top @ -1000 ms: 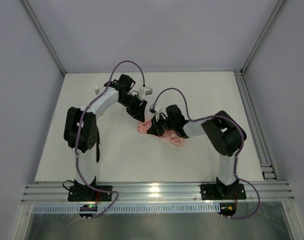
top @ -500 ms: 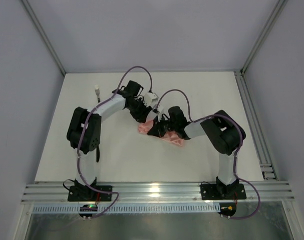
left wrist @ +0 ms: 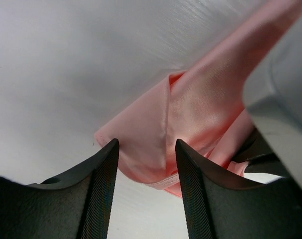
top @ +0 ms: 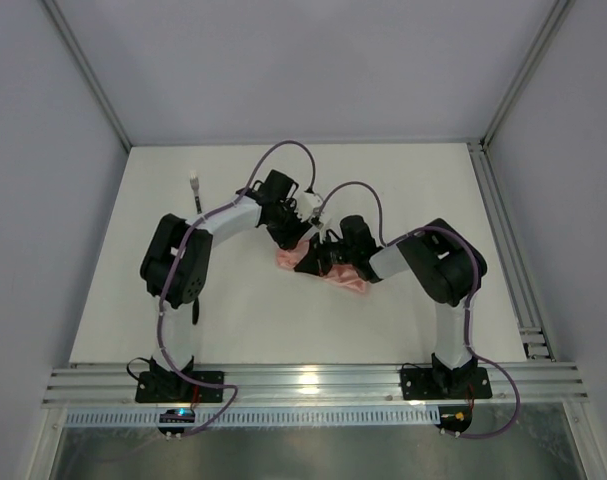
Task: Fold the napkin into a case and place the utensils inside
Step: Stuff the top corner of the smaller-rectangle-folded napkin into the folded napkin.
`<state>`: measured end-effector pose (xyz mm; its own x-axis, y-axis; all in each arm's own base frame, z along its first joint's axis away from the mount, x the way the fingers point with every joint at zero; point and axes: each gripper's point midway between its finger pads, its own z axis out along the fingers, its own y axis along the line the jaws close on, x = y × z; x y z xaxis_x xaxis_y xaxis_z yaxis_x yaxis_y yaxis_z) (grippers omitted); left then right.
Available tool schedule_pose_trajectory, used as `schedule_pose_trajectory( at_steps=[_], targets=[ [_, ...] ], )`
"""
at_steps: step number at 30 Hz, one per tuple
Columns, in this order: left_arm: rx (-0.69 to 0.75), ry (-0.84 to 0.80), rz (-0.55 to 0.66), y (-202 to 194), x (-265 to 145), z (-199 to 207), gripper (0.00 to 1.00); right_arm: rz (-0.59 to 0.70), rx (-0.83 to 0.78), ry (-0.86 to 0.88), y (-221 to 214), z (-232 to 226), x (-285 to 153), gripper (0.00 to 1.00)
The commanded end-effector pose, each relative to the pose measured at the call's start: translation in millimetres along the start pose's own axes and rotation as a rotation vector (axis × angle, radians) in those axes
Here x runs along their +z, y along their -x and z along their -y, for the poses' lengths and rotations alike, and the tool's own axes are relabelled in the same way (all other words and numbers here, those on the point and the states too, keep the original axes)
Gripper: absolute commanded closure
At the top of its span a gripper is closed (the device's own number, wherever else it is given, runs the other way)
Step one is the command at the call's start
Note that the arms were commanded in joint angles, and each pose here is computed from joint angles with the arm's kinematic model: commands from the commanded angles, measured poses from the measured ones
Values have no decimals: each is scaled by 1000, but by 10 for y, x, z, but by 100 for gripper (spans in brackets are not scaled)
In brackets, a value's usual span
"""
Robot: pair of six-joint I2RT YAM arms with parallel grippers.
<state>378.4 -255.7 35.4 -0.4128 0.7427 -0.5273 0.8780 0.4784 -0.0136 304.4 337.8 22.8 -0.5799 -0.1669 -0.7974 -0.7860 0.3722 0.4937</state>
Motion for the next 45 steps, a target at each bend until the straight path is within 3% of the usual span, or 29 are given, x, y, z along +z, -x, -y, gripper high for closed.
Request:
schedule_pose_trajectory(
  at_steps=[1,6,11,14,19,24,36,45],
  targets=[
    [43,16,-88,-133,136,44,50,45,20,3,86,50,-20,96],
    [46,-7,-147,-250,184,114,58,51,55,-12,98,103,-21,96],
    [53,1,-101,-121,124,101,87,62,80,-14,208,120,1,96],
    [66,-3,-68,-40,56,119,93,43,124,-27,244,168,7,96],
    [87,-41,-12,83,-59,202,94,38,220,-50,355,294,-16,96],
    [84,-62,-34,45,-49,229,94,43,307,-33,482,332,1,96],
    [74,-90,-45,-4,12,282,94,92,349,-17,759,298,-62,96],
    [74,-75,-35,8,-3,265,94,129,448,-121,638,536,-106,96]
  ],
)
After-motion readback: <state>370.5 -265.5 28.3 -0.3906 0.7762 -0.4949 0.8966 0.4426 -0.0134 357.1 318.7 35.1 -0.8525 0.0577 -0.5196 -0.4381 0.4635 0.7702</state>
